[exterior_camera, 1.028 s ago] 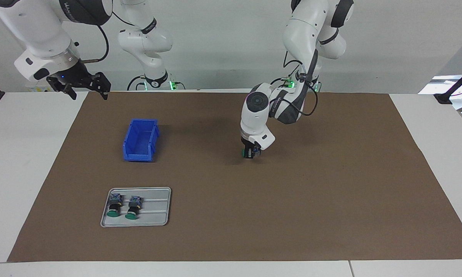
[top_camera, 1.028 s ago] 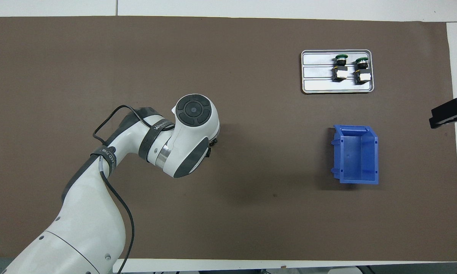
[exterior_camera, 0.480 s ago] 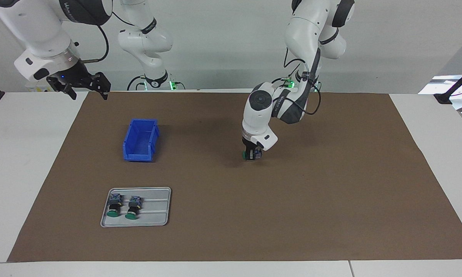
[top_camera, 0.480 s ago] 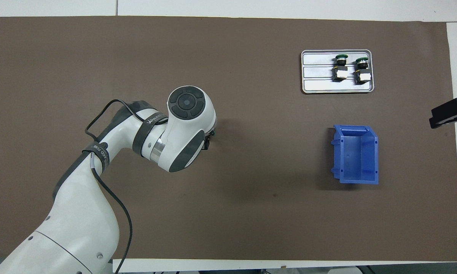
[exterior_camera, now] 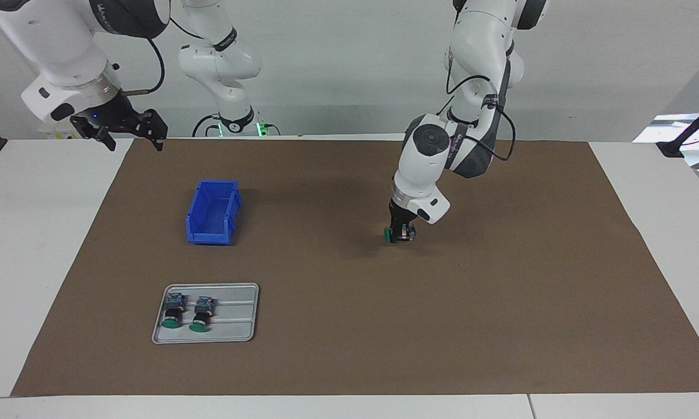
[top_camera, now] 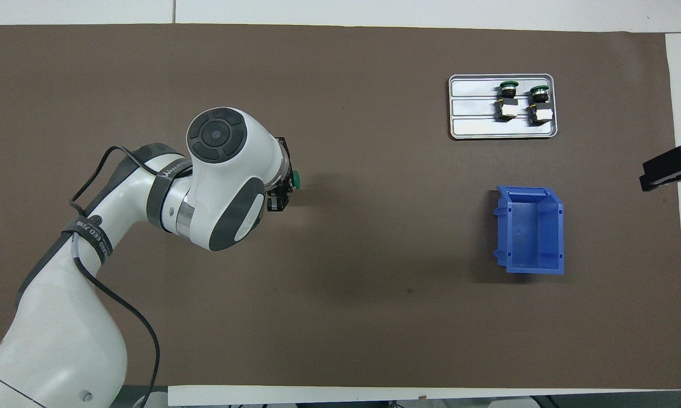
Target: Place and press button with both arms
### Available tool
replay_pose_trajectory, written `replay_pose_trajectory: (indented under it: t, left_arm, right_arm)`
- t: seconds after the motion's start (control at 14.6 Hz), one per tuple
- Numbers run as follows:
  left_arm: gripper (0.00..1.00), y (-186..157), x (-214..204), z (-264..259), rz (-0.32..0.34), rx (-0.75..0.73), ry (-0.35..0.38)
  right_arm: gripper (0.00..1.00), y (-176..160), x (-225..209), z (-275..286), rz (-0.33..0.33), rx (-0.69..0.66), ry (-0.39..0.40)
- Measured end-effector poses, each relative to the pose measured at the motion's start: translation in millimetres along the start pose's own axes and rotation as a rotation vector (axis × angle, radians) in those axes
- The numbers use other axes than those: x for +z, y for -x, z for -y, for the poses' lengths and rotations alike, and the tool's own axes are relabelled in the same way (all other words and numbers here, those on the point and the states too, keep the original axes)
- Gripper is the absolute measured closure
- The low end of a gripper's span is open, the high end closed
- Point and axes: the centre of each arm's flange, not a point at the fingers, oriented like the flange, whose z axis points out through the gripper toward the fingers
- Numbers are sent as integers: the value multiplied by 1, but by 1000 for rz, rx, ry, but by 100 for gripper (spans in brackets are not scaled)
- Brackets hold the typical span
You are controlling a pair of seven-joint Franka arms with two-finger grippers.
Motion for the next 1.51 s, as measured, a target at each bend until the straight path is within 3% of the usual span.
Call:
replay_pose_trajectory:
  t: [0.21, 0.41, 0.96, 1.16, 1.3, 1.51]
  left_arm:
    - [66, -11, 1, 5, 77, 6, -34]
    - [66, -30, -4, -1, 225, 13, -46]
    - [66, -95, 15, 5, 604, -27, 80]
    - [66, -117, 22, 18, 736, -28, 167]
    - [66, -130, 30, 33, 792, -47, 214]
    - [66, -135, 40, 42, 831, -102, 227]
  right_arm:
    - [1, 0, 0, 0, 0, 0, 0]
    - [1, 0, 0, 0, 0, 0, 0]
    - [1, 0, 0, 0, 0, 0, 0]
    - [1, 0, 0, 0, 0, 0, 0]
    - [1, 0, 0, 0, 0, 0, 0]
    - [1, 0, 0, 0, 0, 0, 0]
